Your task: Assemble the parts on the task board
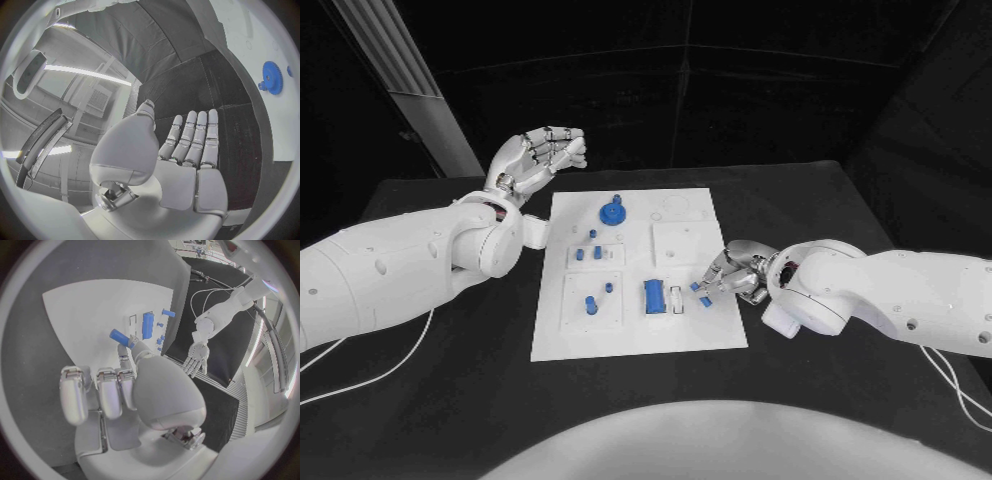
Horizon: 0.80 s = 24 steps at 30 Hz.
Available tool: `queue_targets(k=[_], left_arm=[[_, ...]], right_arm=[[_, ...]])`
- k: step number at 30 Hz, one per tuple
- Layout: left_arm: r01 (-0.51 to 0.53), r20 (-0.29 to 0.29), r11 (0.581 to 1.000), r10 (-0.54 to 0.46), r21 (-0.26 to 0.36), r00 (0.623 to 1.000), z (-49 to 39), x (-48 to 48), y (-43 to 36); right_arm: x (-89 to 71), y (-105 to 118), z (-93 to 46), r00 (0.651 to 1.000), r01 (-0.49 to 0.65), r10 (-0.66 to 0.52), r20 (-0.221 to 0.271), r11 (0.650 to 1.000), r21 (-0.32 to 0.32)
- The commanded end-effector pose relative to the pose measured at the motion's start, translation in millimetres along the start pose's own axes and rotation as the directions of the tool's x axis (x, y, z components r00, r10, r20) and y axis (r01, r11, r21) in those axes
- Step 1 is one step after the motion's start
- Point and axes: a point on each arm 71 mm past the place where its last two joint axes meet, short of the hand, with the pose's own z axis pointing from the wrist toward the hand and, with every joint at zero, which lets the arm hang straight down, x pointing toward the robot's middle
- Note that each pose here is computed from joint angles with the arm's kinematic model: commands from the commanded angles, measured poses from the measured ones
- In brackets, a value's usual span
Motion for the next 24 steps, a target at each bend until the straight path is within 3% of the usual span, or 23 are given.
queue_targets(k=[1, 10, 24], left_arm=[[0.010, -0.008, 0.995, -0.009, 0.097, 1.000, 0.8, 1.3, -7.6], [0.011, -0.011, 0.995, -0.010, 0.097, 1.000, 1.4, 2.5, -7.6], [0.013, -0.013, 0.995, -0.011, 0.095, 1.000, 1.6, 2.8, -7.4]], right_arm=[[4.0, 1, 2.1, 0.992, -0.108, 0.109, -0.056, 0.994, 0.016], [10.5, 2, 9.1, 0.979, -0.165, 0.172, -0.111, 0.984, 0.073], [14.6, 3, 15.0, 0.967, -0.205, 0.220, -0.125, 0.971, 0.125]])
